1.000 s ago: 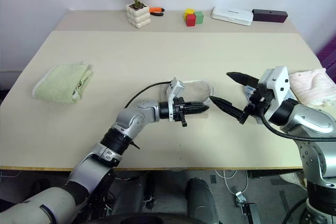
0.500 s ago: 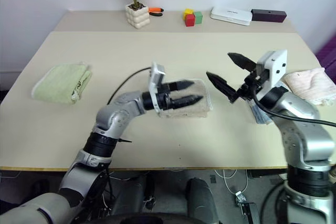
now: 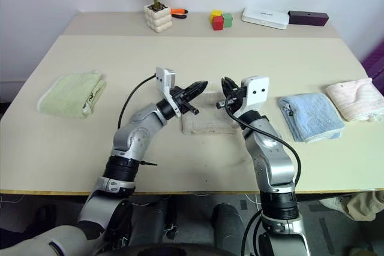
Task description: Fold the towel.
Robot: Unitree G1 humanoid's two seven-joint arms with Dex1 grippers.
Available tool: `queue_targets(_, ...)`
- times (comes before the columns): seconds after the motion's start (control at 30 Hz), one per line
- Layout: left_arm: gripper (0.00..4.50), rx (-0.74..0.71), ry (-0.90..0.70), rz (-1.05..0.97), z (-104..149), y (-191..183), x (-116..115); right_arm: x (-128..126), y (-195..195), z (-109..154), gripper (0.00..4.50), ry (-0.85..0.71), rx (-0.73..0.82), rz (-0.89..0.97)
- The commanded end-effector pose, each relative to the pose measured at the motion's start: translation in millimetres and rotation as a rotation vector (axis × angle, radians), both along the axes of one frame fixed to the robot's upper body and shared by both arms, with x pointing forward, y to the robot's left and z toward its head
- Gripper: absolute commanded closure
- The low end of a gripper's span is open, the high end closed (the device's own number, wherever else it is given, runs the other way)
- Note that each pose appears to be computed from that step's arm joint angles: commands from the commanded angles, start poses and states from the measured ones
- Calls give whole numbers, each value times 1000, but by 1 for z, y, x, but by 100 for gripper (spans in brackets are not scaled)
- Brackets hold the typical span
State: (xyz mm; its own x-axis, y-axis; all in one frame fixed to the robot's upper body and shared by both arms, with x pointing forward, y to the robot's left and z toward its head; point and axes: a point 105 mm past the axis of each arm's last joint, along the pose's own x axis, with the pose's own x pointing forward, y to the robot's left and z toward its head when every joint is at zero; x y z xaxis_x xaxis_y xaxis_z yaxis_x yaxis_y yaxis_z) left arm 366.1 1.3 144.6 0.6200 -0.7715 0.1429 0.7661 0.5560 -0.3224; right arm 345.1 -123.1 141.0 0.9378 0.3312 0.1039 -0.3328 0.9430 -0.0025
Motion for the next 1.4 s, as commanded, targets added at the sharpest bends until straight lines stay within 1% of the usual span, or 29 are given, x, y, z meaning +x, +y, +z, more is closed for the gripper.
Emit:
queue_targets(0.03,450,115,27,2,-25,-8,2,2,7,-39,443,133,-105,-14)
queue_targets(0.07,450,161,43,4,-37,-8,2,3,4,-50,443,172,-124,-43)
queue_targets(0.1,450,179,49,17,-42,-6,4,4,0,-55,443,189,-135,-68)
queue_targets(0.17,450,194,68,35,-48,-2,8,6,-3,-59,443,209,-112,-90)
queue_targets(0.3,450,241,123,33,-66,8,9,7,-15,-62,443,221,-158,-151)
queue_targets(0.37,450,226,137,60,-67,13,12,8,-26,-62,443,227,-161,-193)
queue_targets(0.43,450,201,123,82,-61,18,15,10,-38,-62,443,236,-152,-243)
queue_targets(0.53,450,147,104,76,-52,22,15,9,-43,-60,443,232,-104,-225)
queue_targets(0.6,398,116,104,53,-47,24,12,9,-39,-53,391,214,-55,-193)
queue_targets(0.67,325,121,79,41,-43,27,10,10,-36,-46,319,196,-39,-166)
queue_targets(0.77,178,104,28,32,-28,34,9,13,-34,-33,170,176,5,-145)
queue_targets(0.8,131,101,-2,32,-21,38,9,13,-35,-28,127,178,22,-134)
queue_targets(0.83,80,92,-35,17,-12,41,7,13,-36,-21,73,174,29,-113)
queue_targets(0.9,2,100,-106,-12,4,50,3,11,-38,-6,1,207,138,-52)
queue_targets(0.93,2,98,-126,-46,9,52,-1,9,-37,-1,1,229,189,-6)
queue_targets(0.97,2,72,-123,-74,16,58,-4,6,-37,2,1,259,192,30)
queue_targets(1.03,2,112,-176,-111,26,76,-8,1,-41,12,1,297,208,100)
queue_targets(1.13,2,111,-176,-197,35,91,-17,1,-52,13,1,355,206,97)
queue_targets(1.2,2,115,-183,-229,37,95,-21,-1,-53,12,1,380,201,109)
queue_targets(1.4,2,116,-183,-240,38,96,-22,-2,-52,13,1,393,202,116)
